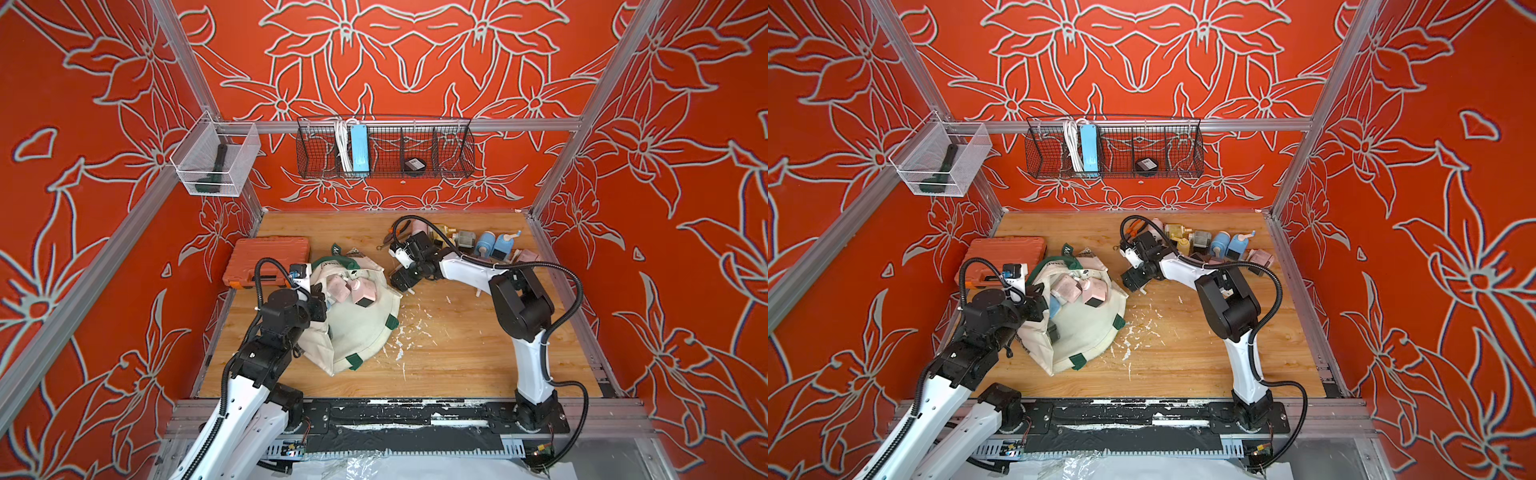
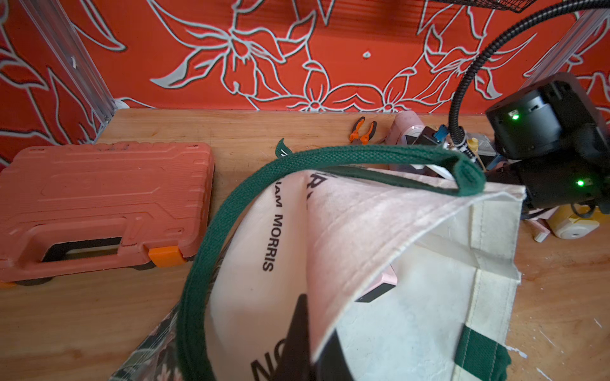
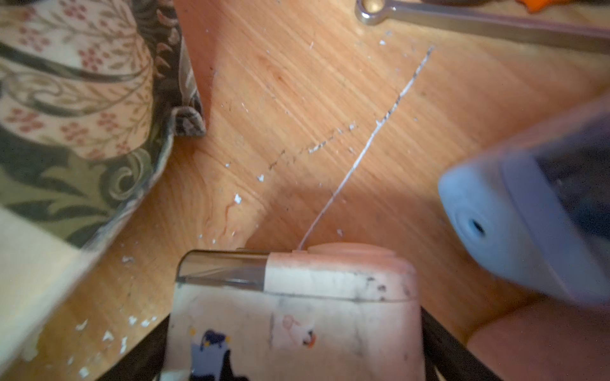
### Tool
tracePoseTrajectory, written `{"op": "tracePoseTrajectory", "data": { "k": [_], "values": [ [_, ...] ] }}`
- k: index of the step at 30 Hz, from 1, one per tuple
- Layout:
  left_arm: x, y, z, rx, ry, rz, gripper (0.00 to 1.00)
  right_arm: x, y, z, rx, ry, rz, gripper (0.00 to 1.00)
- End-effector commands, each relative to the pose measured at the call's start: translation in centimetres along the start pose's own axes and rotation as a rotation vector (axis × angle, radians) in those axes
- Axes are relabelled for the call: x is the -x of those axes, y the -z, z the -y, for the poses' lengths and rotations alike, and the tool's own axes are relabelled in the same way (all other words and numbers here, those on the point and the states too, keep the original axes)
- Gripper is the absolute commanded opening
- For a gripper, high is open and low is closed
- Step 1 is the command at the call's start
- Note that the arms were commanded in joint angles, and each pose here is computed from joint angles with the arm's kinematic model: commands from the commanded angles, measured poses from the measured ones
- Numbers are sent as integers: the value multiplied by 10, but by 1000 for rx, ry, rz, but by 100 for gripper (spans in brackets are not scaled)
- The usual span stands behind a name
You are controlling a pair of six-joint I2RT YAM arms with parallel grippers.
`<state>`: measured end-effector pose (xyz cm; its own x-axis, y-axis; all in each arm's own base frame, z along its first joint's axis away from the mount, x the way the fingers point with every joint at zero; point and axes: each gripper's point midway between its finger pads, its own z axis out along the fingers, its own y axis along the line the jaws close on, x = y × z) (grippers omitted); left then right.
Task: Take out the pencil sharpeners from the tote bags
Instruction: Place the pencil sharpener at the center of the board.
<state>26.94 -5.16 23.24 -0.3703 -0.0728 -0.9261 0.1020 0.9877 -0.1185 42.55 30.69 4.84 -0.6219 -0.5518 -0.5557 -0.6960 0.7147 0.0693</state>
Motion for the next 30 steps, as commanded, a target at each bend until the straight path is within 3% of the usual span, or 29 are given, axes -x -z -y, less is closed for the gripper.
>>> {"op": "tracePoseTrajectory", "data": {
  "k": [1, 9, 16, 30],
  "values": [
    [7, -1, -2, 8, 1, 33, 0, 7, -7, -4, 31, 54, -10, 73],
    [6, -2, -1, 2, -3, 30, 0, 14, -15, 0, 22, 86, -27, 78],
    [5, -4, 0, -4, -3, 22, 0, 15, -5, 3, -8, 84, -17, 91],
    [4, -4, 0, -7, -5, 25, 0, 35, 42, -8, 12, 27, 95, 99]
  ]
}}
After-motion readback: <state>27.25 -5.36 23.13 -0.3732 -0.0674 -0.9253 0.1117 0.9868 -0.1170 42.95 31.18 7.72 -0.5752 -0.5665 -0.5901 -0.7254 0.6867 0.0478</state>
